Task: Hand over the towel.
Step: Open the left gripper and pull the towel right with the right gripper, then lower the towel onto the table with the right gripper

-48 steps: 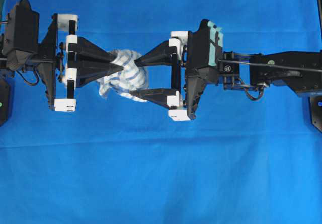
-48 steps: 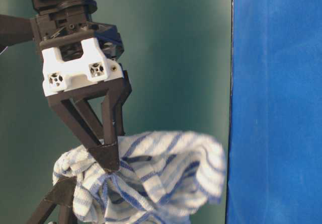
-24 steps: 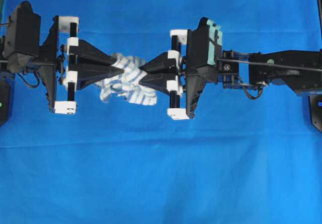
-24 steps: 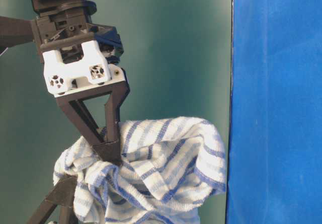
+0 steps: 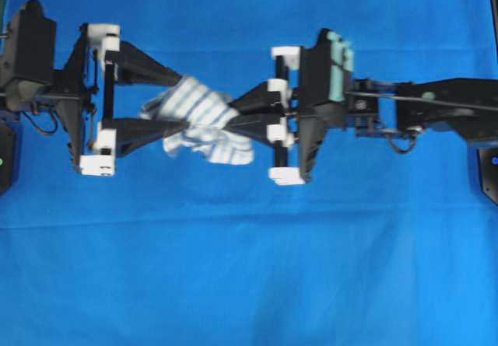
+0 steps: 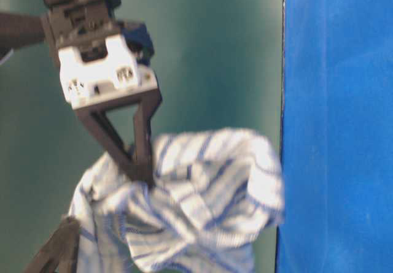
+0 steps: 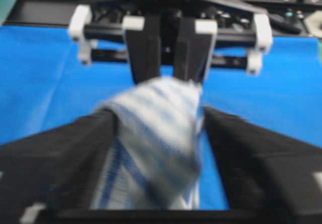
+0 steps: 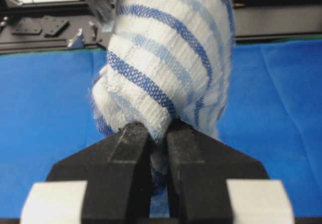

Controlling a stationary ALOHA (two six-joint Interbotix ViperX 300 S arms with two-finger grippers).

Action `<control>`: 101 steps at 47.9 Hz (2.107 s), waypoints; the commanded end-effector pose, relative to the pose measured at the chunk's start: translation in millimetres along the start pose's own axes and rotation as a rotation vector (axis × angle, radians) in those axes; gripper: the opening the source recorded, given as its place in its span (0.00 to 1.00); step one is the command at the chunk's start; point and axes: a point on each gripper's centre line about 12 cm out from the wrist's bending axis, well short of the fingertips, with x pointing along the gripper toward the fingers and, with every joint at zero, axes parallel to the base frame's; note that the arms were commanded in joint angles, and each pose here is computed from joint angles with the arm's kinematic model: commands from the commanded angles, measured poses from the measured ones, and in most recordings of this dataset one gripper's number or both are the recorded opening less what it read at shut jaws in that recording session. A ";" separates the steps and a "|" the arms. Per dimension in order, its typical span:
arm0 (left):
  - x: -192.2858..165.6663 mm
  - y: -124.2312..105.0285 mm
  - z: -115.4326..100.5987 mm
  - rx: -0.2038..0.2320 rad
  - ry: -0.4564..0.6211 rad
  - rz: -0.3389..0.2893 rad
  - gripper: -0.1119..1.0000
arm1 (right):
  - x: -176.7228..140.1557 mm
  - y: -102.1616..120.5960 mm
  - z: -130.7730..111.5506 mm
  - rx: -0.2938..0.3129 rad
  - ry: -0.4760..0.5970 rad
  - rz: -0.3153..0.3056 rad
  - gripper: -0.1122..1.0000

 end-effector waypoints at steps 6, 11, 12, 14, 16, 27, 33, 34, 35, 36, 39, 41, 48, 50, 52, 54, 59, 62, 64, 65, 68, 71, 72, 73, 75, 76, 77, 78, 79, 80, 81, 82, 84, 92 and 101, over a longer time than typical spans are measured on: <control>-19.2 0.8 11.7 -0.003 -0.051 0.002 0.94 | -41.2 0.5 16.0 0.012 -0.061 0.003 0.16; -30.2 0.4 9.1 -0.004 -0.049 0.000 0.94 | -62.1 0.0 14.8 0.017 -0.072 0.002 0.16; -32.1 0.8 8.4 -0.004 -0.049 0.002 0.94 | -66.2 0.0 15.1 0.017 -0.075 0.002 0.16; -35.8 0.8 8.0 -0.004 -0.051 0.002 0.94 | -75.8 -0.1 14.6 0.017 -0.081 0.002 0.16; -39.1 0.5 7.0 -0.004 -0.049 0.000 0.94 | -83.4 -0.1 15.7 0.017 -0.090 0.003 0.16; -47.9 0.6 5.4 -0.005 -0.057 0.000 0.94 | -103.3 -0.3 15.3 0.017 -0.109 0.004 0.16; -47.9 0.9 5.4 -0.004 -0.057 0.001 0.94 | -102.5 -0.2 15.0 0.014 -0.107 0.004 0.16; -47.9 0.5 5.4 -0.004 -0.057 0.000 0.94 | -102.2 -0.2 14.6 0.013 -0.106 0.004 0.16; -47.9 0.5 5.4 -0.004 -0.057 0.000 0.94 | -102.1 -0.2 15.2 0.013 -0.107 0.004 0.16; -47.9 0.6 5.4 -0.005 -0.057 0.000 0.94 | -101.8 -0.3 14.8 0.014 -0.106 0.003 0.16; -47.6 0.9 5.0 -0.004 -0.055 0.001 0.94 | -99.8 -1.2 14.4 0.014 -0.101 0.000 0.16; -47.9 0.5 5.4 -0.004 -0.057 0.000 0.94 | -97.3 -2.3 12.4 0.015 -0.091 -0.004 0.16; -47.5 0.9 5.7 -0.004 -0.057 0.001 0.94 | -80.5 -10.0 3.5 0.016 -0.013 -0.029 0.16; -47.2 0.5 5.5 -0.004 -0.057 0.000 0.94 | -73.3 -12.4 -1.7 0.019 0.027 -0.038 0.16; -47.2 0.9 5.3 -0.004 -0.055 0.001 0.94 | -64.0 -15.4 -7.5 0.020 0.080 -0.047 0.16; -47.2 0.5 5.3 -0.004 -0.055 0.000 0.94 | -55.7 -17.4 -14.4 0.020 0.130 -0.053 0.16; -46.9 0.9 5.1 -0.004 -0.055 0.001 0.94 | -36.5 -24.0 -36.0 0.024 0.263 -0.071 0.16; -46.6 0.5 4.7 -0.004 -0.054 0.000 0.94 | -24.6 -28.9 -55.3 0.029 0.354 -0.084 0.16; -46.6 0.5 4.9 -0.004 -0.055 0.000 0.94 | -18.3 -32.2 -69.1 0.033 0.406 -0.092 0.16; -46.6 1.0 4.9 -0.005 -0.055 0.002 0.94 | -15.7 -33.2 -75.0 0.034 0.429 -0.094 0.16; -45.9 0.6 4.1 -0.004 -0.052 0.000 0.94 | -5.9 -37.2 -97.4 0.039 0.496 -0.103 0.16; -45.9 0.5 5.0 -0.004 -0.055 0.000 0.94 | 1.4 -39.1 -113.4 0.041 0.539 -0.107 0.16; -45.6 0.5 4.4 -0.004 -0.052 0.000 0.94 | 3.2 -39.5 -118.3 0.042 0.553 -0.107 0.16; -45.6 0.5 4.4 -0.004 -0.052 0.000 0.94 | 5.5 -39.8 -121.6 0.042 0.562 -0.108 0.16; -45.6 0.5 4.6 -0.004 -0.054 0.000 0.94 | 9.2 -40.4 -128.2 0.046 0.580 -0.109 0.16; -45.3 0.9 4.2 -0.004 -0.052 0.001 0.94 | 10.8 -40.6 -130.4 0.049 0.586 -0.111 0.16; -45.3 0.6 4.2 -0.004 -0.052 0.000 0.94 | 11.9 -40.8 -133.2 0.049 0.595 -0.111 0.16; -45.6 0.5 4.6 -0.004 -0.054 0.000 0.94 | 13.2 -41.0 -134.2 0.049 0.598 -0.111 0.16; -45.3 0.6 4.2 -0.004 -0.052 0.000 0.94 | 14.6 -41.1 -135.9 0.050 0.604 -0.111 0.16; -45.3 0.6 4.2 -0.005 -0.052 0.000 0.94 | 15.0 -41.2 -136.2 0.050 0.606 -0.111 0.16; -45.3 0.6 4.2 -0.005 -0.052 0.000 0.94 | 15.0 -40.6 -136.9 0.049 0.609 -0.110 0.16; -45.3 0.6 4.2 -0.004 -0.052 0.000 0.94 | 15.3 -41.2 -136.4 0.048 0.607 -0.111 0.16; -45.3 1.0 3.6 -0.004 -0.051 0.001 0.94 | 15.9 -41.2 -135.6 0.050 0.603 -0.111 0.16; -45.4 0.6 2.8 -0.004 -0.048 0.000 0.94 | 14.8 -41.2 -137.1 0.050 0.615 -0.112 0.16; -45.4 0.6 2.8 -0.005 -0.048 0.000 0.94 | 13.9 -41.1 -138.3 0.063 0.634 -0.116 0.17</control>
